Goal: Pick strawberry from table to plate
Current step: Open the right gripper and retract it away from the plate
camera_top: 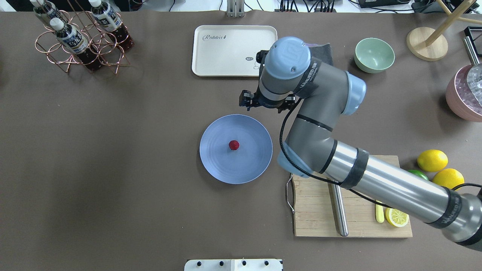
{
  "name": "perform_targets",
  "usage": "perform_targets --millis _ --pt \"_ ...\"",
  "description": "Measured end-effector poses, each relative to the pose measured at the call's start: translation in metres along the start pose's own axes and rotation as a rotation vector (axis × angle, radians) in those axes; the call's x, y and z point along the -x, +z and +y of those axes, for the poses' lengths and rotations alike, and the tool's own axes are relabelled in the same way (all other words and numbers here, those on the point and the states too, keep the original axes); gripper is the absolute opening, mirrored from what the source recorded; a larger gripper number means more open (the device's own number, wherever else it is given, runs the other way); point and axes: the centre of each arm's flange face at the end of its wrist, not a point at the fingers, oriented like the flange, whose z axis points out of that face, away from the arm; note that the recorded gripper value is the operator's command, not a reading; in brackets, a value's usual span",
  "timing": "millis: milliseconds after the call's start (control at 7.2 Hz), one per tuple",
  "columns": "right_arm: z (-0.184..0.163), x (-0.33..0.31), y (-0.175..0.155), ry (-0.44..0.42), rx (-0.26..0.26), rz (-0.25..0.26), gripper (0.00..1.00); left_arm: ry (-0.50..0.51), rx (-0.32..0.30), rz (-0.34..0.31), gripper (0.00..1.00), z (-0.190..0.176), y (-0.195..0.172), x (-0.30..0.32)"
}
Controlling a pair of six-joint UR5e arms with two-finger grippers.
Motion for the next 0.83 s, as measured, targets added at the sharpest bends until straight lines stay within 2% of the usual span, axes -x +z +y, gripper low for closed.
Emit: perform_targets --millis 278,694,833 --pt "-0.036 -0.107 -0.051 -0.084 0.026 0.043 1.0 -0.027 0.02 0.039 0.98 0.005 0.012 0.008" --pt "-0.073 -0.324 -0.113 -0.241 0.073 0.129 1.0 -0.034 0.025 0.052 0.98 0.007 0.016 0.011" --pt "-0.076 -0.397 -0.128 -0.294 0.088 0.153 1.0 -0.038 0.028 0.051 0.98 0.008 0.017 0.012"
